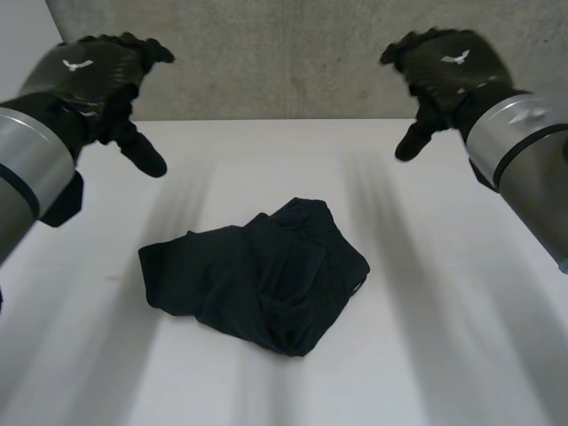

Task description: Fold the shorts.

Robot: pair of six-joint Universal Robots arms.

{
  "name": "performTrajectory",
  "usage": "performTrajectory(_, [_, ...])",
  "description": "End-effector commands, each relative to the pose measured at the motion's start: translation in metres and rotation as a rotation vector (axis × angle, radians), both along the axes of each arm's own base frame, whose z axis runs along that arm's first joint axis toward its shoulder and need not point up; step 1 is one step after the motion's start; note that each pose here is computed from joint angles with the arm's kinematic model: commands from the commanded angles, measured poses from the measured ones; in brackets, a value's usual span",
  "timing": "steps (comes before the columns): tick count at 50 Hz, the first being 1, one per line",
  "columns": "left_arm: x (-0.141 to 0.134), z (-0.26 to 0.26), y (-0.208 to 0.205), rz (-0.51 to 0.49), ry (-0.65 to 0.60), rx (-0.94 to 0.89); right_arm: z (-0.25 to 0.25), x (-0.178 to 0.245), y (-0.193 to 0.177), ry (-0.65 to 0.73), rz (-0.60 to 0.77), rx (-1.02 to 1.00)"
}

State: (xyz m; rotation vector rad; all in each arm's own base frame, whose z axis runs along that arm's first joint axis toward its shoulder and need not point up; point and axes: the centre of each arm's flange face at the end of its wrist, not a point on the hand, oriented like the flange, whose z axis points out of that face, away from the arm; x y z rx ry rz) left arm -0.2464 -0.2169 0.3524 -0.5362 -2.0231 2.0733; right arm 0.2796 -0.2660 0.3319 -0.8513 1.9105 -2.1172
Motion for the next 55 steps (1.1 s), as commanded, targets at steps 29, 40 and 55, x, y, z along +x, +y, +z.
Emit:
performTrajectory(29, [-0.068, -0.176, 0.018, -0.223, -0.561, 0.082, -0.203, 0.068, -0.043, 0.293, 0.375, 0.308])
performTrajectory(40, [-0.071, -0.086, -0.039, -0.014, -0.327, -0.214, -0.087, 0.071, -0.058, -0.009, 0.311, 0.082])
performTrajectory(55, [-0.042, -0.047, -0.027, 0.128, 0.047, -0.164, 0.009, 0.041, -0.026, -0.279, 0.227, -0.068])
